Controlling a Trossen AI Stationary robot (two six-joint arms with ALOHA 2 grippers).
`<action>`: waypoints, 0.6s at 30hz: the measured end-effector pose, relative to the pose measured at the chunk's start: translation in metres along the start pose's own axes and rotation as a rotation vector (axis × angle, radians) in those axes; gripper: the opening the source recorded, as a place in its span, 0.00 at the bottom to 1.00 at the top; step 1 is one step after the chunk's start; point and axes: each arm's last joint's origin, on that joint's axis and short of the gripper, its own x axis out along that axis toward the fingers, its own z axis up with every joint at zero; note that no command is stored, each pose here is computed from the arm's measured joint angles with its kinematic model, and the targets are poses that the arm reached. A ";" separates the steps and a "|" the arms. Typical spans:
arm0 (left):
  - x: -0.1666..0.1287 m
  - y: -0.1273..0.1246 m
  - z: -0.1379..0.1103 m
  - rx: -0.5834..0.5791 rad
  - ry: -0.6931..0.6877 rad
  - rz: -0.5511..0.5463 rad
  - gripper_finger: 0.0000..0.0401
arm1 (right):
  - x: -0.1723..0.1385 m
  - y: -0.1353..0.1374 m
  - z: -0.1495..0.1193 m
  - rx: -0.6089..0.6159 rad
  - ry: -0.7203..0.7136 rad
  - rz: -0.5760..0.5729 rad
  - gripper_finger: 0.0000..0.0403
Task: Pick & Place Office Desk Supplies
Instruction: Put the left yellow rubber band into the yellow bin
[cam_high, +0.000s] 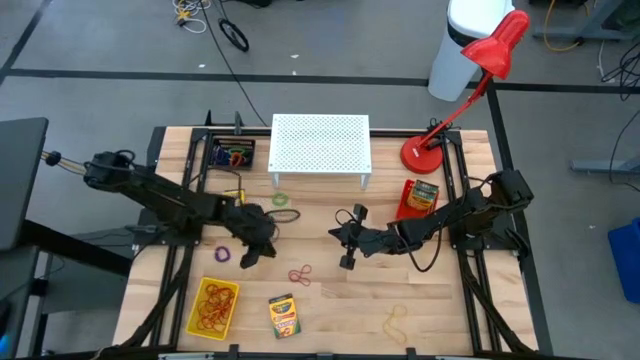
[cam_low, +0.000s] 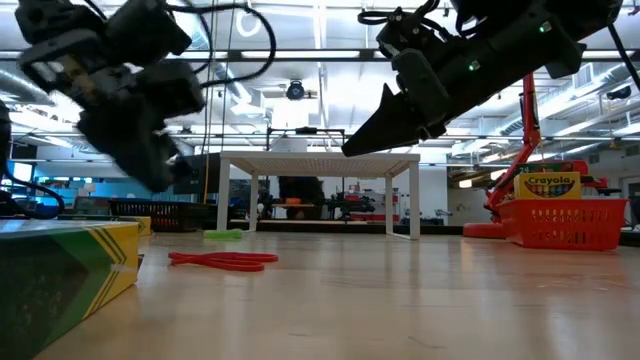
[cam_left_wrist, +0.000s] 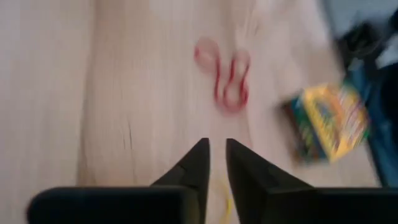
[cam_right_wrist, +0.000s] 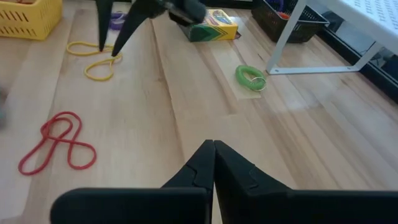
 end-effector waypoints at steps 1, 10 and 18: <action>0.000 -0.002 -0.002 -0.014 0.045 0.020 0.17 | 0.000 0.000 0.000 -0.002 0.000 -0.002 0.03; -0.005 -0.029 -0.008 0.043 0.256 0.262 0.41 | 0.000 0.000 0.000 -0.032 0.000 -0.002 0.03; 0.001 -0.034 -0.023 0.088 0.350 0.339 0.44 | 0.000 0.000 0.000 -0.039 0.001 -0.002 0.03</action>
